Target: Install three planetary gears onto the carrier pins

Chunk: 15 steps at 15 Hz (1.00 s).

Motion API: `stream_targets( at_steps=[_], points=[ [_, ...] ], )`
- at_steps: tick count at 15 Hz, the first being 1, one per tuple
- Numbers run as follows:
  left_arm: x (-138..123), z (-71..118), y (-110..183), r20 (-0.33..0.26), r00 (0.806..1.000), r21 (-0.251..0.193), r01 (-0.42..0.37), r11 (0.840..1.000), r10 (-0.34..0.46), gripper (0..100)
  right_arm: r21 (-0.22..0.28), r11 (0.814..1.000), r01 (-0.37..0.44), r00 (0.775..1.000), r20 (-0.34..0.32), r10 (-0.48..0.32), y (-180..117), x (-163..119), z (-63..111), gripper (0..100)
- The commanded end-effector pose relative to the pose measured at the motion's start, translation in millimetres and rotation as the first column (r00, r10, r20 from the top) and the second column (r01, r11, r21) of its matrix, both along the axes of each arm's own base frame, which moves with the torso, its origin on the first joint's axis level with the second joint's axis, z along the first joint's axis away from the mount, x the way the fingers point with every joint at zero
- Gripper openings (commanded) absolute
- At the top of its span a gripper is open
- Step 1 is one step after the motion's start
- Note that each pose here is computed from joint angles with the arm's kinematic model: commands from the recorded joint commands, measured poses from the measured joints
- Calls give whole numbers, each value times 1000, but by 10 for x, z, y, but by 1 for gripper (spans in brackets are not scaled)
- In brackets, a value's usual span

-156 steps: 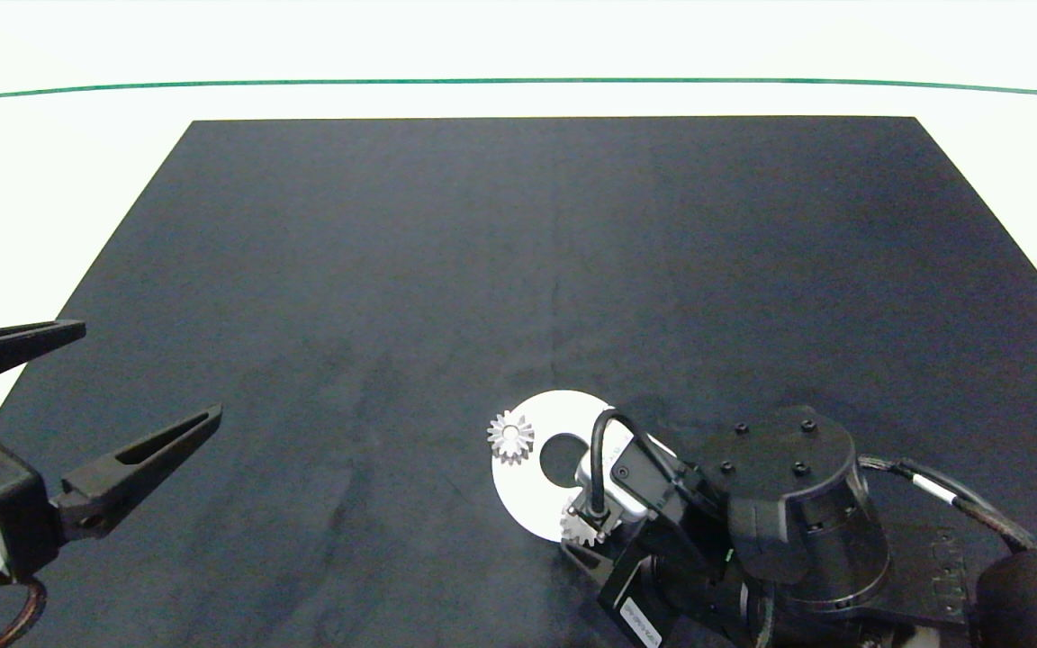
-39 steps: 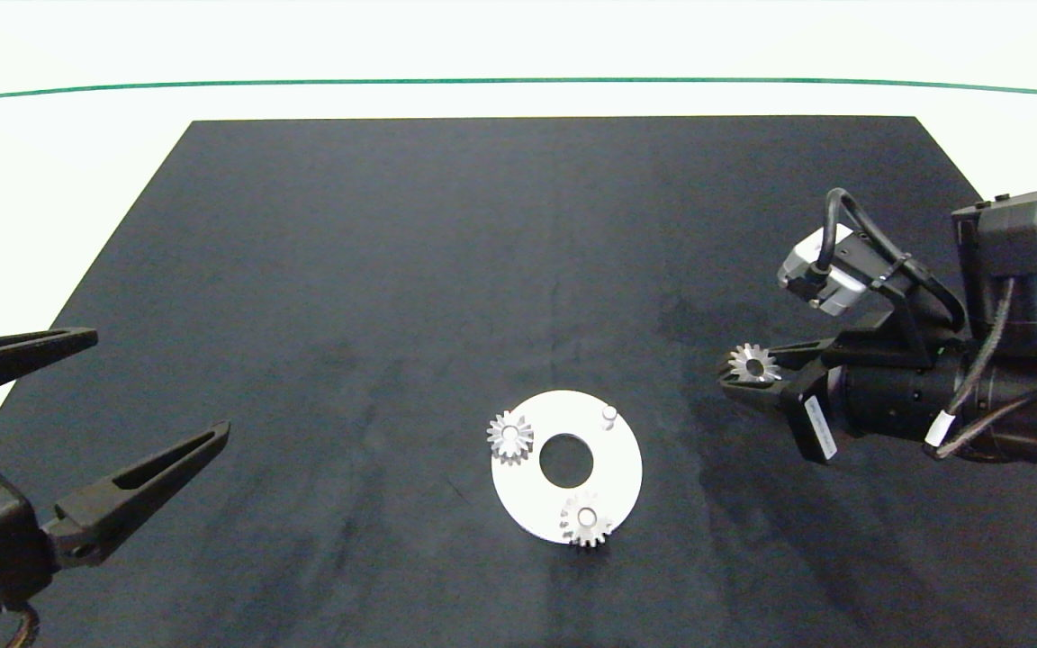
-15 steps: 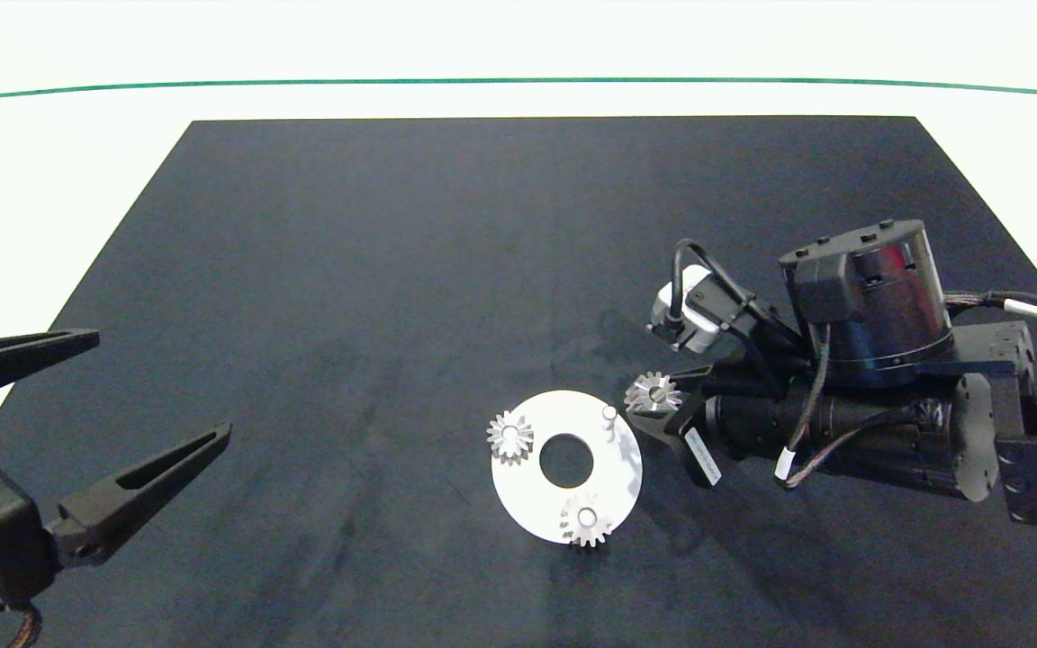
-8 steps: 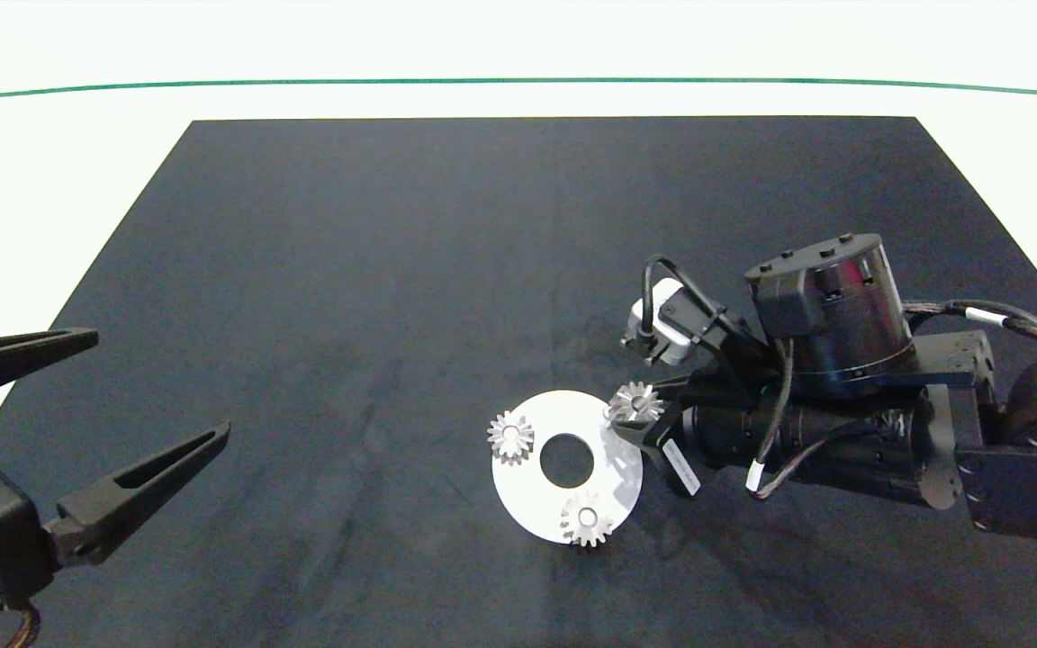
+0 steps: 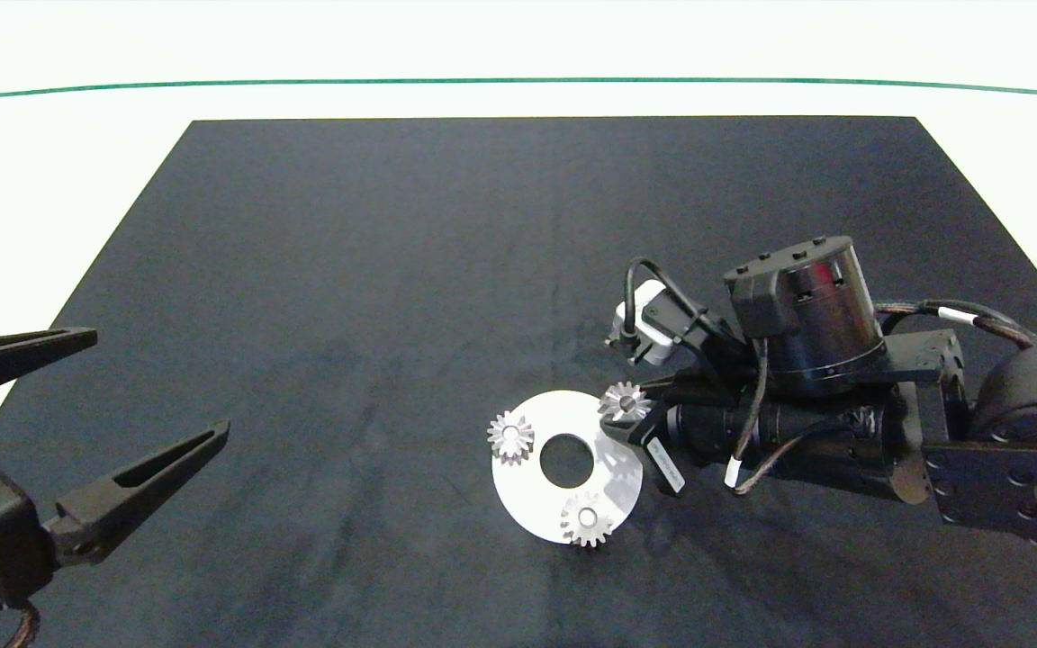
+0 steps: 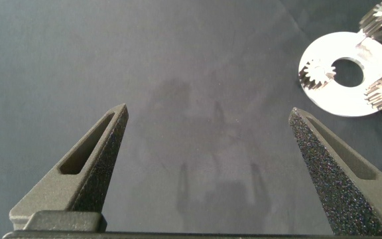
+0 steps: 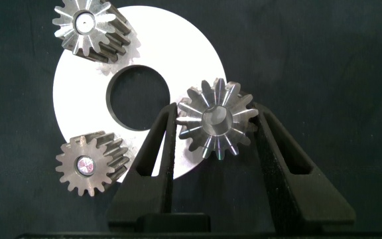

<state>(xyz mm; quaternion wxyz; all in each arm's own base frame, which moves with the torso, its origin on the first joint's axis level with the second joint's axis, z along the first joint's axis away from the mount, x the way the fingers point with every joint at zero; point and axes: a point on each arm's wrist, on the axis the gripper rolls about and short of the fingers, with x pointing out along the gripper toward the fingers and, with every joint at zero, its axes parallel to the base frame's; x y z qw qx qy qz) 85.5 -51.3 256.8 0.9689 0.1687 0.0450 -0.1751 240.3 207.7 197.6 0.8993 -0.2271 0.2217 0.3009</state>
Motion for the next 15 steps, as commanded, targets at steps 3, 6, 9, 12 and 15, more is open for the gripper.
stream_targets(
  at_steps=[3,6,9,12,15],
  points=[
    [1,0,0,1,1000,2,-2,1000,2,100,-4,1000,-9,1000,-5,9,55,20,-29,0],
    [-3,6,2,3,1000,0,-1,1000,1,100,-8,1000,-10,1000,-9,10,64,22,-48,0],
    [-3,6,3,4,1000,0,-2,1000,2,100,-7,1000,-9,1000,-8,9,61,27,-44,0],
    [-3,6,3,4,1000,0,-2,1000,2,100,-8,1000,-2,1000,-9,2,45,39,-48,0],
    [-3,1,3,2,1000,1,-2,1000,2,100,-8,1000,1,1000,-9,-1,38,45,-48,0]
  ],
)
